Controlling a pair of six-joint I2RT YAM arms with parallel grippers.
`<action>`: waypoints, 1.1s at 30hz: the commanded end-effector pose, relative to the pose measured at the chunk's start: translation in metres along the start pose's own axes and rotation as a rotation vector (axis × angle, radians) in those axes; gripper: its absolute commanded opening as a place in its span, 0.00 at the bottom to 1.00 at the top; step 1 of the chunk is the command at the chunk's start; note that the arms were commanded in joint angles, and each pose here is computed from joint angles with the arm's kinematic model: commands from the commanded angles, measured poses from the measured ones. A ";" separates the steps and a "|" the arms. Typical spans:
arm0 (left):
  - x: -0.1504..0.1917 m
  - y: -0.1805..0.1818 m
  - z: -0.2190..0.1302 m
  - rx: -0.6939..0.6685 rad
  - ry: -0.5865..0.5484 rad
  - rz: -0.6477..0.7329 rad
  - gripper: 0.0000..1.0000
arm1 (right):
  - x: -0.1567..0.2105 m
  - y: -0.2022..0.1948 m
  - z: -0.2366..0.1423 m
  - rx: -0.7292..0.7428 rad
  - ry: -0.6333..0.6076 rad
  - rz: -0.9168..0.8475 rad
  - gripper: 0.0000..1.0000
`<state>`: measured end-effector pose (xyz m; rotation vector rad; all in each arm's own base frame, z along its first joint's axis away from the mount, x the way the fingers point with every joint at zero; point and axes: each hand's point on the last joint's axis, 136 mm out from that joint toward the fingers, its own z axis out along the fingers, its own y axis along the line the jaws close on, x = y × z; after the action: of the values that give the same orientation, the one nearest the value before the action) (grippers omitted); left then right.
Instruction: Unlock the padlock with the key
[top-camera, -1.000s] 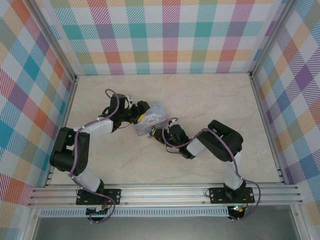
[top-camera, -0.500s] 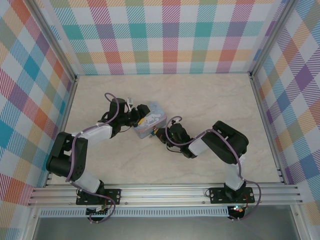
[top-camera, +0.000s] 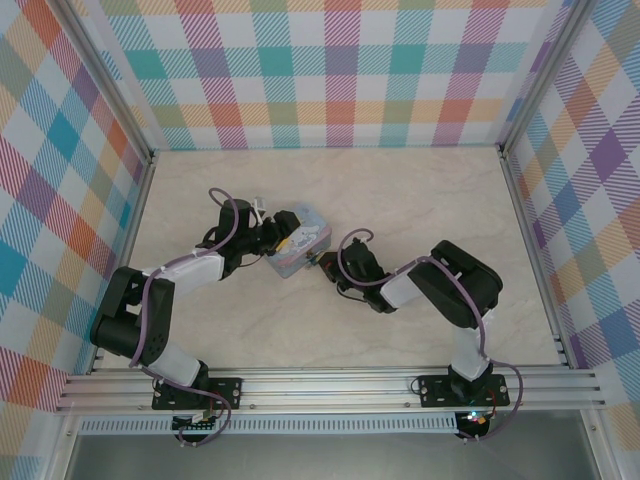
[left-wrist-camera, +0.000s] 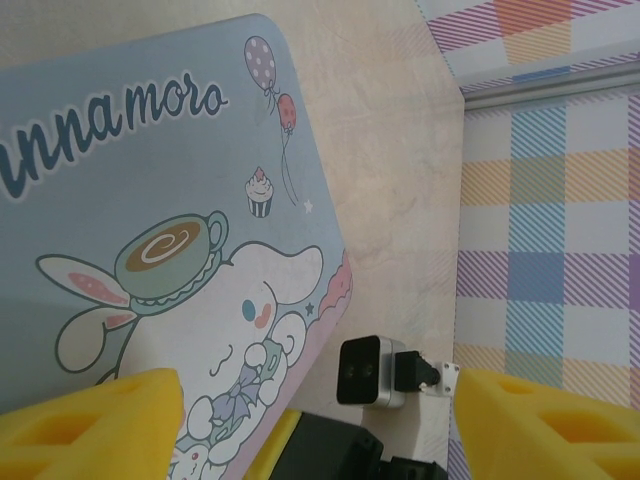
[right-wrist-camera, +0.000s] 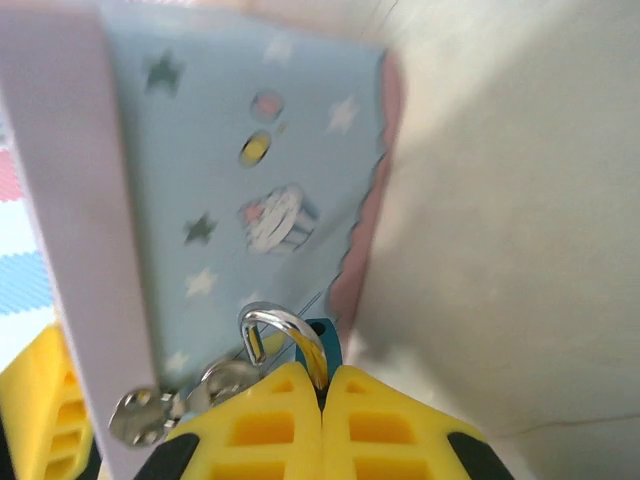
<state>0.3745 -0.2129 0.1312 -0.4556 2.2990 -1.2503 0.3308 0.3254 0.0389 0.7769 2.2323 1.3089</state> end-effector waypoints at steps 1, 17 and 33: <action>0.020 0.032 0.003 -0.110 0.059 -0.051 0.73 | -0.015 0.002 -0.014 0.013 -0.065 -0.029 0.06; -0.040 -0.051 -0.071 0.005 -0.108 0.143 0.96 | -0.033 0.042 -0.095 0.040 0.028 -0.502 0.08; -0.009 0.023 -0.191 -0.176 -0.577 0.234 1.00 | 0.004 0.068 -0.180 -0.012 0.342 -0.704 0.09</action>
<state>0.2830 -0.0894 0.2131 -0.4091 1.9545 -0.7779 0.2621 0.2341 0.1977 -0.1566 2.3026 1.0441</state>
